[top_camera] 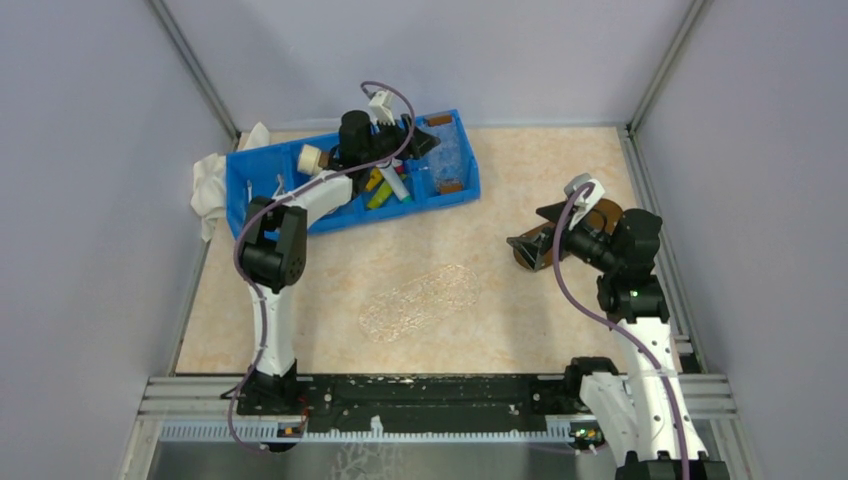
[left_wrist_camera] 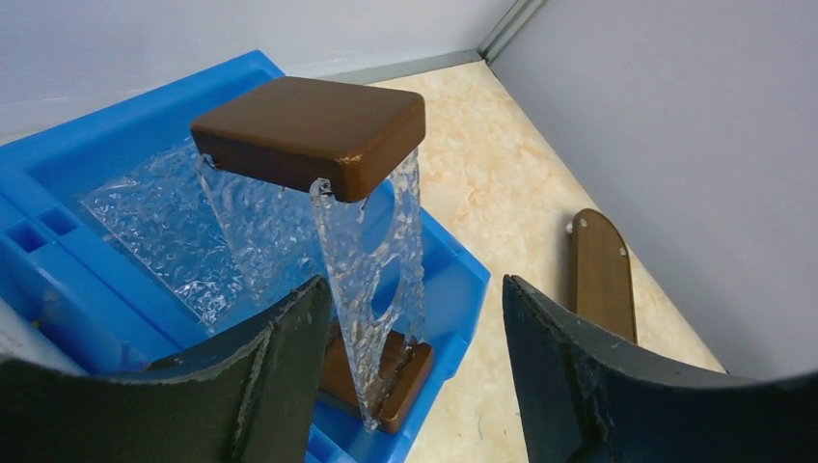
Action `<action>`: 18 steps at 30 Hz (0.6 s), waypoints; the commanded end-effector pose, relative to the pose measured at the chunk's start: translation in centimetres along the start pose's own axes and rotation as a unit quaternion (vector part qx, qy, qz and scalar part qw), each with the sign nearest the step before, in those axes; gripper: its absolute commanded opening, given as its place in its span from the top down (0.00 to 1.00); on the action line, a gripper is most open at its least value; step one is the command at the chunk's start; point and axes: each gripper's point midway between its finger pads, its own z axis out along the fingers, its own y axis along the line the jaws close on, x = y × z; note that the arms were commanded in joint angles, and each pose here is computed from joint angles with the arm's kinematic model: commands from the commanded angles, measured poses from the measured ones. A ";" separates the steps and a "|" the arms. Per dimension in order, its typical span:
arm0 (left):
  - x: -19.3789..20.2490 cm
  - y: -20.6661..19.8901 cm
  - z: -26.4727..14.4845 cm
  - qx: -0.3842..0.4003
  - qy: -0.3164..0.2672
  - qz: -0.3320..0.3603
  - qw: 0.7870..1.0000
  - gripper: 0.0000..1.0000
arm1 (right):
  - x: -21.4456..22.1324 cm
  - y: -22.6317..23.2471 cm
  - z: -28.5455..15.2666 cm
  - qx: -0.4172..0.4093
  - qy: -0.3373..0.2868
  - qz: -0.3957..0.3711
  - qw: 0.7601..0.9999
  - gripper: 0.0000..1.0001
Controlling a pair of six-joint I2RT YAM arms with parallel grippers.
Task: Prepare toiletry sets of a toothbrush and toothpaste on the tray
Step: Pick up the toothpaste holder from the storage box.
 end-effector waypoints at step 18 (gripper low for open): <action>2.2 0.6 3.1 0.056 0.026 -0.016 0.998 0.60 | -1.1 -0.1 0.1 0.003 -0.016 -0.030 0.999 0.04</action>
